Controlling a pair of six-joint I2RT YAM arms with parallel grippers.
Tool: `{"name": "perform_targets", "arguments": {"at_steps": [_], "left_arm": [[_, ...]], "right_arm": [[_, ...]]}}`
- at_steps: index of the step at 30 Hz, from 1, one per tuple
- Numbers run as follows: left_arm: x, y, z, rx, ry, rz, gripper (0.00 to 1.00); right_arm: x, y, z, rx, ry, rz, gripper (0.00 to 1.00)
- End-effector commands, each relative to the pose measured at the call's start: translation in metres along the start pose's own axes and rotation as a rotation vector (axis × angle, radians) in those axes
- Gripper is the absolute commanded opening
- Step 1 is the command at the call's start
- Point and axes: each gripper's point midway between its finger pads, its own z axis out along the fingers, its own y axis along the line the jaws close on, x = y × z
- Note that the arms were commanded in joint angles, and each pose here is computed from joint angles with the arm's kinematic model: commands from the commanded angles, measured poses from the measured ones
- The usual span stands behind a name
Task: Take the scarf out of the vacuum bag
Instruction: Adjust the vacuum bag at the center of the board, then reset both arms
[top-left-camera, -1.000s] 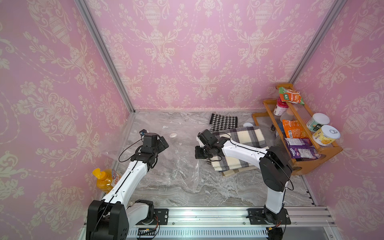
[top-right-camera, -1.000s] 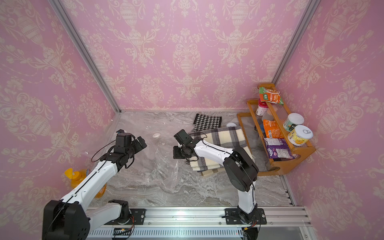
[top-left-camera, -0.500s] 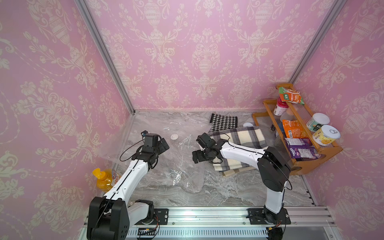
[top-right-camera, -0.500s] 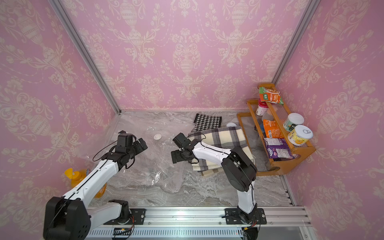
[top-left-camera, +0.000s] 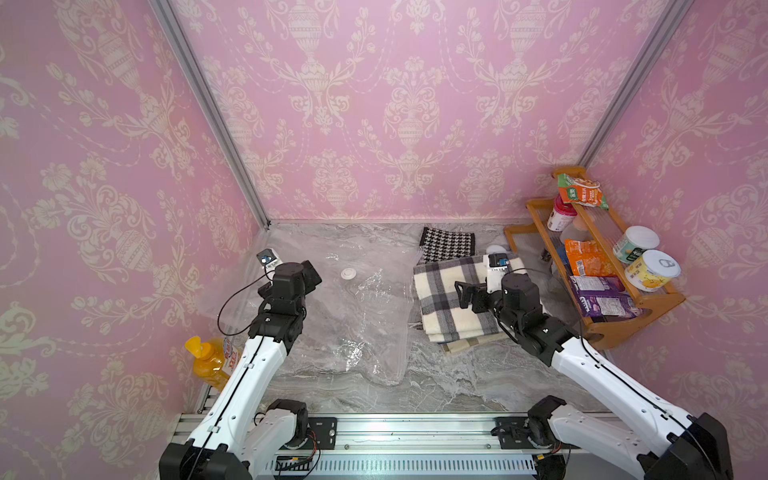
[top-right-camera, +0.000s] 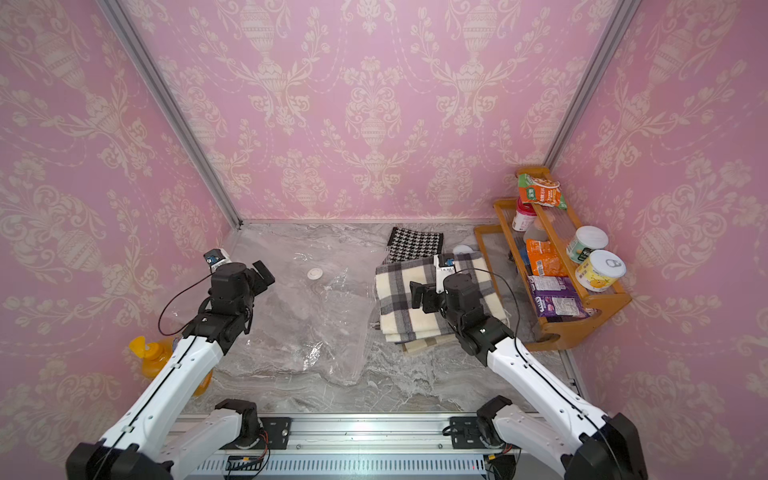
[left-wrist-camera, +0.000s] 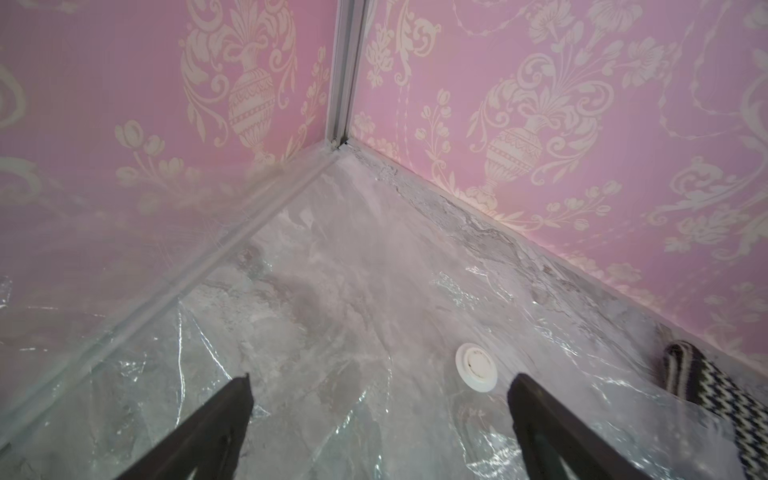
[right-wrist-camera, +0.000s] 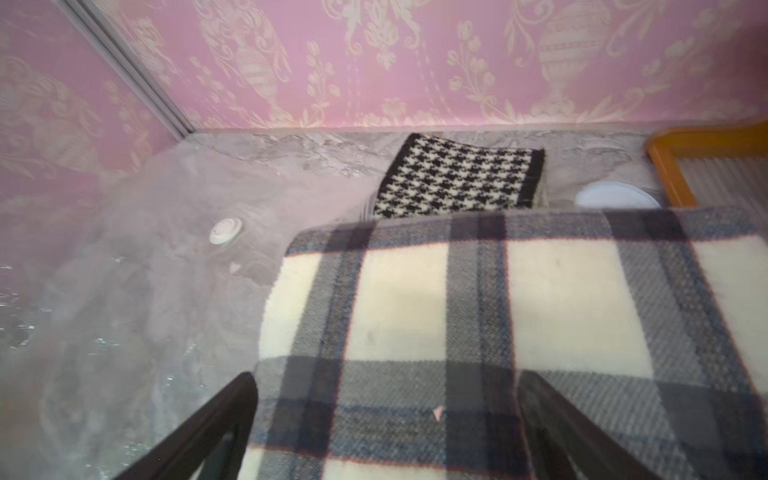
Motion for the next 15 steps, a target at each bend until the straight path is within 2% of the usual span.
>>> {"name": "perform_targets", "arguments": {"at_steps": [1,3,6,8,10,11,13,15], "left_arm": [[0.013,0.037,0.013,-0.156,-0.138,0.115,0.99],[0.02,0.05,0.018,-0.21,-0.192,0.133,0.99],[0.042,0.057,0.037,-0.249,-0.167,0.207,0.99],[0.061,0.054,0.049,-0.216,-0.167,0.272,0.99],[0.081,0.047,0.059,-0.155,-0.144,0.356,0.99],[0.08,0.041,0.061,-0.13,-0.161,0.378,0.99],[0.087,0.032,0.064,-0.057,-0.135,0.388,0.99],[0.089,0.031,0.066,-0.037,-0.175,0.355,0.99]], "right_arm": [[-0.012,-0.028,-0.002,0.079,-0.208,-0.088,1.0],[-0.014,-0.04,-0.002,0.113,-0.265,-0.1,1.0],[-0.011,-0.064,0.011,0.176,-0.178,-0.1,1.0],[-0.009,-0.079,0.02,0.197,-0.142,-0.082,1.0],[-0.009,-0.089,0.026,0.189,-0.167,-0.054,1.0],[-0.007,-0.093,0.027,0.177,-0.179,-0.042,1.0],[-0.005,-0.103,0.029,0.18,-0.196,-0.031,1.0],[0.002,-0.115,0.033,0.186,-0.178,-0.013,1.0]]}}
